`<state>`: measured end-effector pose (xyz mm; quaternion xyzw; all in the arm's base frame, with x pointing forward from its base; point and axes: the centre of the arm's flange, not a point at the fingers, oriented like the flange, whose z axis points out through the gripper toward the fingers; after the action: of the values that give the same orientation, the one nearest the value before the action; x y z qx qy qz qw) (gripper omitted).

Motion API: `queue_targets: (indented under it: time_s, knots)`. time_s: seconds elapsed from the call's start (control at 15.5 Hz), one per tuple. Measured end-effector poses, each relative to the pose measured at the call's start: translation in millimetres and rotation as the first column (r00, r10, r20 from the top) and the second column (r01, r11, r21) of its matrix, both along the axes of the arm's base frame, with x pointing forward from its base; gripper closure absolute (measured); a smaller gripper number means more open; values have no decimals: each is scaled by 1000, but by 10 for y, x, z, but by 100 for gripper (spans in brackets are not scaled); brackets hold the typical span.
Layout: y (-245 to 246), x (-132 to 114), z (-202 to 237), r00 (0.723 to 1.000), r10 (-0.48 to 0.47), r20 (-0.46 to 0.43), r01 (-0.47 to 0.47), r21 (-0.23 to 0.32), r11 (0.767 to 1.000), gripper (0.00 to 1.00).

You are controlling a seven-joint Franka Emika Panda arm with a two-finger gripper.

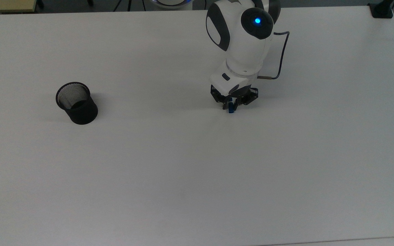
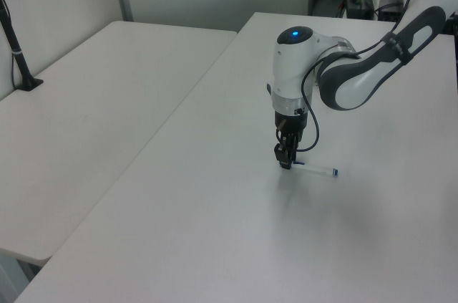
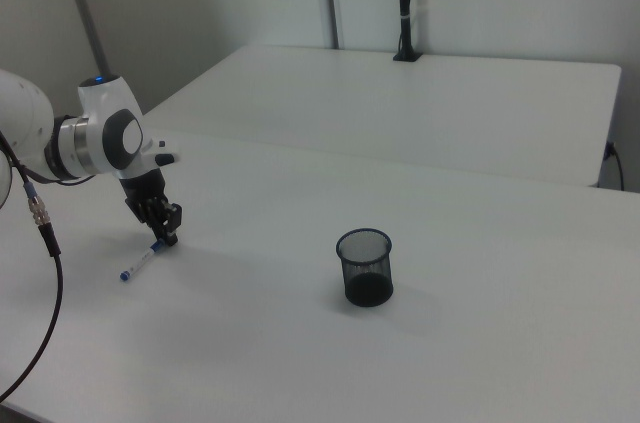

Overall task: Insert the marker
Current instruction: 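Close the gripper on the marker's middle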

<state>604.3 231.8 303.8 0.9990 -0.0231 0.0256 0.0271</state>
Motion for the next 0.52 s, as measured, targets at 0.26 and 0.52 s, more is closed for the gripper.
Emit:
queue_targets:
  time_s: [0.26,0.52]
  knots:
    - [4,14,22,1000,-9,12,9,-1,1000,83]
    - [-99,121,284,998,-29,61,28,10,1000,83]
